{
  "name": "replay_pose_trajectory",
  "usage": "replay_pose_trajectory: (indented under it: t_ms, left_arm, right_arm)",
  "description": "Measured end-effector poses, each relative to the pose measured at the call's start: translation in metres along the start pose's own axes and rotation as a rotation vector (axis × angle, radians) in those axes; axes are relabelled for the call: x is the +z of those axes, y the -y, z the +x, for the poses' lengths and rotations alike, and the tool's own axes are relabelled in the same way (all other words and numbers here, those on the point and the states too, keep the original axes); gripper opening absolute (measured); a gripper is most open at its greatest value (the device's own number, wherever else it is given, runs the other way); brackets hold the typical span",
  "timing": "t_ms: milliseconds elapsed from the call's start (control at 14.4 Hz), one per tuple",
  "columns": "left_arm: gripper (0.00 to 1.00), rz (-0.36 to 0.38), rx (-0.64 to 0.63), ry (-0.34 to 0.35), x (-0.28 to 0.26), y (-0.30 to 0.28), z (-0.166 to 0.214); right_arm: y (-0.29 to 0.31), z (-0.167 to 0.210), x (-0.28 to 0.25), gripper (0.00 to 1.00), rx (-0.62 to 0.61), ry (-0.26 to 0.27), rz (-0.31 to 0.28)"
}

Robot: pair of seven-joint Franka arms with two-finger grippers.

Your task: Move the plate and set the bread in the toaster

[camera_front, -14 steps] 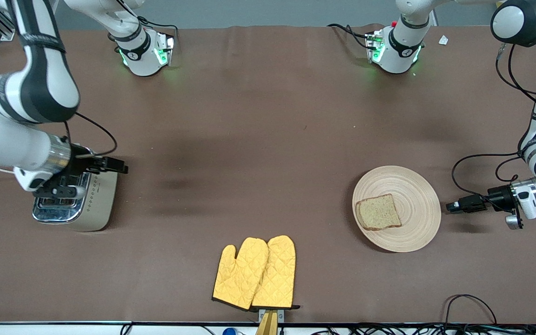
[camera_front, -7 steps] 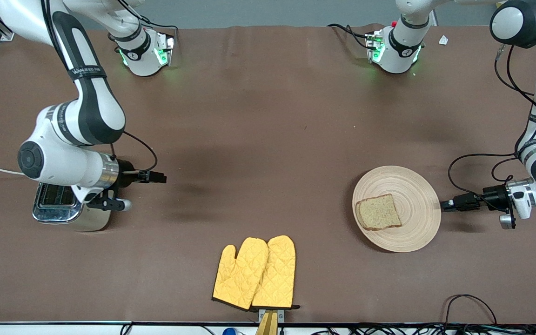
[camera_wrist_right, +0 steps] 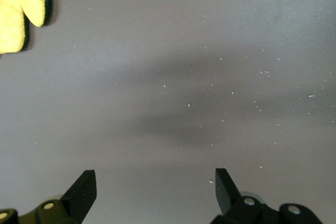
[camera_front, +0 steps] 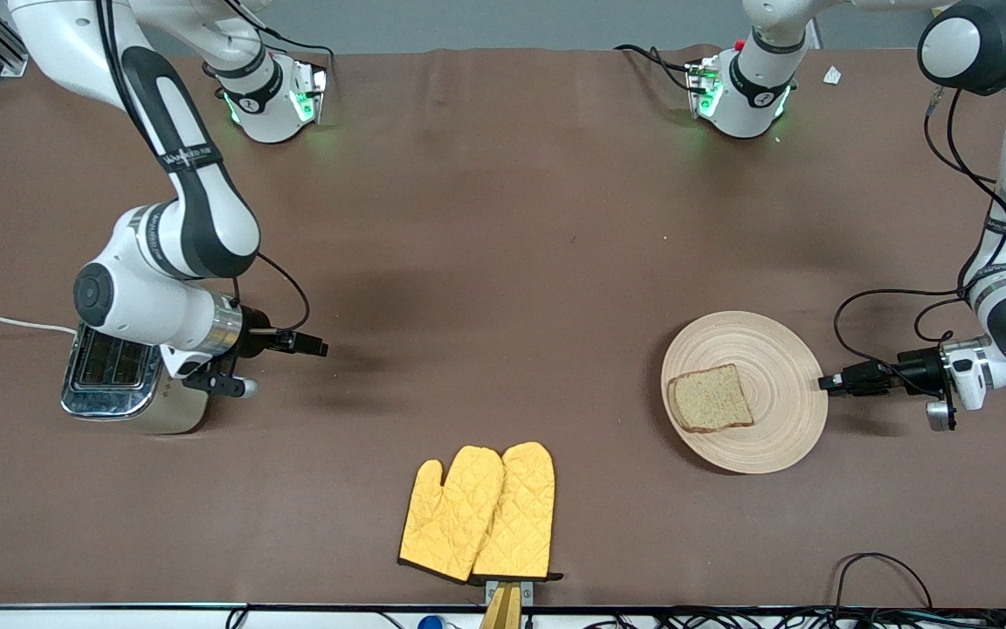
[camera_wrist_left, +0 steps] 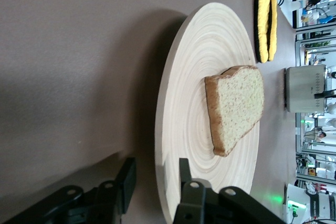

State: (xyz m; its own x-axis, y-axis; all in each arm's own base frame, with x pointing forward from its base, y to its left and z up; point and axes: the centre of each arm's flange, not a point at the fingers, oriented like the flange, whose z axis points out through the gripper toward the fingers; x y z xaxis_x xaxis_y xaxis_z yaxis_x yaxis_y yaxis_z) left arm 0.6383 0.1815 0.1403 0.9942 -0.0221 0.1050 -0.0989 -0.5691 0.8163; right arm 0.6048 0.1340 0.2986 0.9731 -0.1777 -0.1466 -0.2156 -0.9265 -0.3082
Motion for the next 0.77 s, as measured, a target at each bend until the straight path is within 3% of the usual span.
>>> replay_pose_trajectory:
  t_ms: [70, 209, 278, 418, 766]
  left_arm:
    - [0.38, -0.004, 0.000, -0.002, 0.001, 0.000, 0.000]
    - [0.24, -0.012, 0.012, 0.002, 0.004, 0.000, 0.000]
    - [0.24, -0.017, 0.022, 0.005, 0.006, 0.001, -0.001]
    - [0.11, -0.035, 0.025, 0.002, 0.008, 0.002, -0.002]
    - [0.09, -0.064, 0.034, 0.002, 0.010, -0.004, 0.001]
  right_arm:
    - [0.001, -0.002, 0.003, 1.00, -0.004, -0.004, -0.001]
    - [0.007, -0.008, 0.011, 1.00, -0.017, -0.032, -0.006]
    - [0.011, -0.012, 0.017, 1.00, -0.026, -0.043, -0.009]
    - [0.018, -0.018, 0.025, 1.00, -0.041, -0.049, -0.014]
    - [0.020, -0.020, 0.024, 1.00, -0.042, -0.052, -0.013]
